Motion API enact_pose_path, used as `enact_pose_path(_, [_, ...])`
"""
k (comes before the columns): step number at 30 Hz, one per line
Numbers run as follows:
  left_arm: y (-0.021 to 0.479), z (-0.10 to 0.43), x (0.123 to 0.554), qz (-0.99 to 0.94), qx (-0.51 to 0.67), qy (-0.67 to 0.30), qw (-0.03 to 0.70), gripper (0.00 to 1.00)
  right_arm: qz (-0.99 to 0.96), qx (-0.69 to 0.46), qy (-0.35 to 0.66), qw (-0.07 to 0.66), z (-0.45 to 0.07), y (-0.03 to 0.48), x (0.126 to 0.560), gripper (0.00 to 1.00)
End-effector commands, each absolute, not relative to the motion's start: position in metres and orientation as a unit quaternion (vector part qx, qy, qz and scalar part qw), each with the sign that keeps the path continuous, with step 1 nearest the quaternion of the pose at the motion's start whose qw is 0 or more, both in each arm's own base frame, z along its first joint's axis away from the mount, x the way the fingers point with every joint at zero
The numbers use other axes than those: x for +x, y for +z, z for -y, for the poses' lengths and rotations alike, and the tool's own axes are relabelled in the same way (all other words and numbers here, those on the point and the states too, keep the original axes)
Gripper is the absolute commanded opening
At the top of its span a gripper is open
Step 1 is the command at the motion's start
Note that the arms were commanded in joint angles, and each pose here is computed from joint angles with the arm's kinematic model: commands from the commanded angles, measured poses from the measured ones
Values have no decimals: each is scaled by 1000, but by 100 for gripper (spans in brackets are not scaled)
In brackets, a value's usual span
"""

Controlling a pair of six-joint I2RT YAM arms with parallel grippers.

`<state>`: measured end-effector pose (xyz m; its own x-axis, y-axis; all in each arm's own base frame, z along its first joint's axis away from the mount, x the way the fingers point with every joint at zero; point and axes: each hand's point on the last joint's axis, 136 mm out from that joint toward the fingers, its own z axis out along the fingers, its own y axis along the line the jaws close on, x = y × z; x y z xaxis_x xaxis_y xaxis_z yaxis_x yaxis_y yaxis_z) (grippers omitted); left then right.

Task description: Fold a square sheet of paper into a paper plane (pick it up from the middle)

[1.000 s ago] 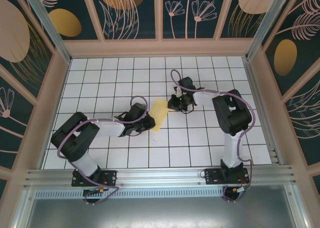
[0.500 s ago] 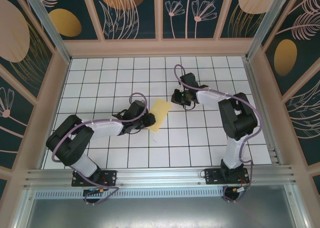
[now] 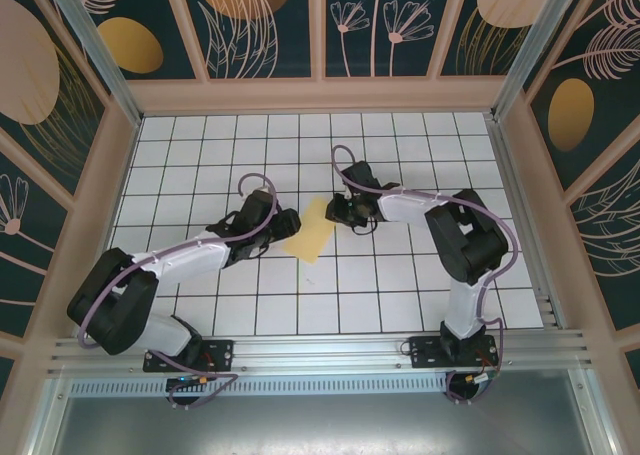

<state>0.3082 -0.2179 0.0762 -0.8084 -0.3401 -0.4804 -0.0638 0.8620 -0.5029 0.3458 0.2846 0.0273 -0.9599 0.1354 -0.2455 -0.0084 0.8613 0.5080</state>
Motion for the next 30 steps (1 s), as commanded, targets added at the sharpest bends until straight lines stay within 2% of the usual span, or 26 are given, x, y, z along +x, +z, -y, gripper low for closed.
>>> enact_pose_path(1, [55, 218, 295, -933, -105, -240, 246, 66, -956, 41, 256, 140, -287, 24, 354, 29])
enact_pose_path(12, [42, 227, 295, -936, -102, -253, 221, 66, -950, 29, 260, 168, -291, 44, 365, 28])
enact_pose_path(30, [23, 236, 284, -949, -82, -251, 170, 67, -975, 44, 193, 104, -276, -16, 354, 29])
